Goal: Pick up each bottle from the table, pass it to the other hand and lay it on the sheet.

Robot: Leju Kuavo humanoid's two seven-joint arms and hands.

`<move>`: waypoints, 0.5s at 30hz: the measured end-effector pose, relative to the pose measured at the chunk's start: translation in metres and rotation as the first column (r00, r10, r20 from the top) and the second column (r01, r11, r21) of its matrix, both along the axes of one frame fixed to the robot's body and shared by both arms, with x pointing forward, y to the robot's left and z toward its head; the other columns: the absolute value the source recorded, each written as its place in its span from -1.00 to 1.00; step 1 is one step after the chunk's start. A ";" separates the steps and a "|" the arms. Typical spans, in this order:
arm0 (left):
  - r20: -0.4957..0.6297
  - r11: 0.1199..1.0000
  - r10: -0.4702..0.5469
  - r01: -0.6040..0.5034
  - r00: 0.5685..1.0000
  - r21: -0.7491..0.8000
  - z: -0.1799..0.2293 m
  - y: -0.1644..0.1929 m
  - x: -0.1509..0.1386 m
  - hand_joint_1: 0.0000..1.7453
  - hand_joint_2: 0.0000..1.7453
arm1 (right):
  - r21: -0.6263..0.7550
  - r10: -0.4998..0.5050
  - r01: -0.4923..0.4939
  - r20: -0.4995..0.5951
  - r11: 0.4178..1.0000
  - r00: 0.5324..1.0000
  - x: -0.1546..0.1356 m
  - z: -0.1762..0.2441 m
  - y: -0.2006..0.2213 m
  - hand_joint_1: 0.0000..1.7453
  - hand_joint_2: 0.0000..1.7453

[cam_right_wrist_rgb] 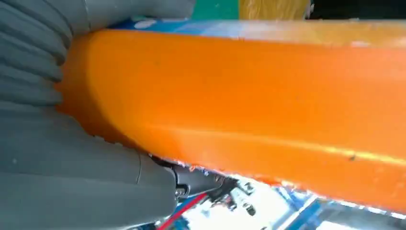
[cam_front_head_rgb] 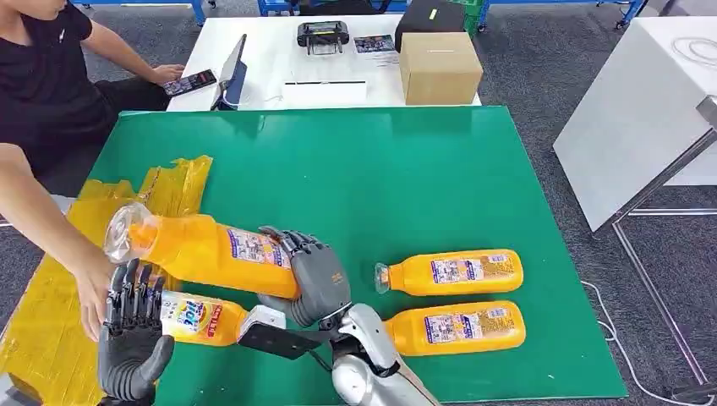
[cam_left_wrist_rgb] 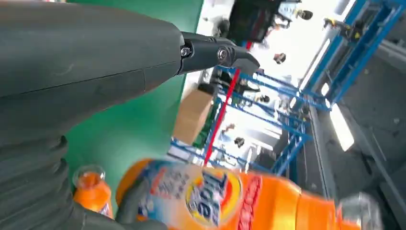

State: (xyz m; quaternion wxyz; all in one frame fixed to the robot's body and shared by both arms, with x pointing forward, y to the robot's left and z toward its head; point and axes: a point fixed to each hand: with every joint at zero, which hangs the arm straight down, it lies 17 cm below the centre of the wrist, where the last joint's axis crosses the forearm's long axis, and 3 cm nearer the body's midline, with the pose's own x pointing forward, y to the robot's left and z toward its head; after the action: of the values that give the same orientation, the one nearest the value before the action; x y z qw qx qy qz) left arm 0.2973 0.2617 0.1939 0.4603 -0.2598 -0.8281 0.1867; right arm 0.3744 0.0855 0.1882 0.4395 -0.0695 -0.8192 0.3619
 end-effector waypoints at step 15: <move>0.087 0.998 -0.059 0.060 0.994 -0.015 0.027 -0.036 -0.013 -1.00 1.00 | -0.240 0.188 -0.205 -0.089 0.949 0.978 -0.041 -0.065 0.057 1.00 1.00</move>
State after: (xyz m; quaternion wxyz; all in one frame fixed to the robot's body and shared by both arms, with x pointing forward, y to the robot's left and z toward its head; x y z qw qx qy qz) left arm 0.2841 0.2252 0.2213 0.4272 -0.2962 -0.8375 0.1686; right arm 0.3336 0.1424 0.1237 0.4154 -0.0302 -0.7557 0.5055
